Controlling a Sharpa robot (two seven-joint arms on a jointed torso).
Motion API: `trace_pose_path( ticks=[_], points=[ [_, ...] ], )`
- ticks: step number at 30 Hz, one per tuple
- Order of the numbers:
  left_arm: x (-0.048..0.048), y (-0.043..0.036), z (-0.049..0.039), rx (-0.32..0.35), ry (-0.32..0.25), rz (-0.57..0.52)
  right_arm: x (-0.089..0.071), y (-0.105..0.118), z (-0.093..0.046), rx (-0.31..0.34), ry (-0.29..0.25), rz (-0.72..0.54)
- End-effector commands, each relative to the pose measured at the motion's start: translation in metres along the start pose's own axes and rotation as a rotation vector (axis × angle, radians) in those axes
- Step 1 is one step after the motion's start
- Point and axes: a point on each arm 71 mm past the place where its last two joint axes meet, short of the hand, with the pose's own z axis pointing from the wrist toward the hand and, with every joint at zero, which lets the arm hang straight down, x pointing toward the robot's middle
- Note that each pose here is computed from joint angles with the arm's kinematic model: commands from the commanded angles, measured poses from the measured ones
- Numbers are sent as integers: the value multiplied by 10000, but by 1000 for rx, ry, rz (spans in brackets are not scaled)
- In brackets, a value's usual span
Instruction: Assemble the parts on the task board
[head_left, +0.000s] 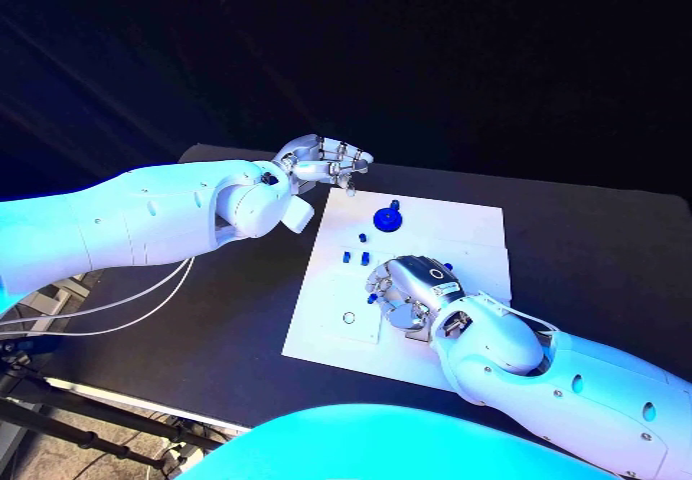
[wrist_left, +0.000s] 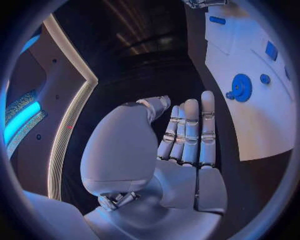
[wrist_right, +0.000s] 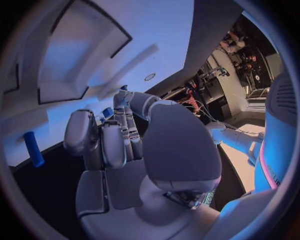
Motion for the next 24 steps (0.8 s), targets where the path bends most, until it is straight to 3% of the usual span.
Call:
trace_pose_path(
  ticks=[1, 14, 24],
  points=[
    [19, -9, 4, 6, 16, -7, -1, 19, 0, -13, -4, 7],
    [18, -9, 3, 6, 16, -7, -2, 16, -10, -12, 0, 15],
    [15, -9, 2, 6, 15, -7, -110, -67, -112, -7, -73, 31]
  ],
)
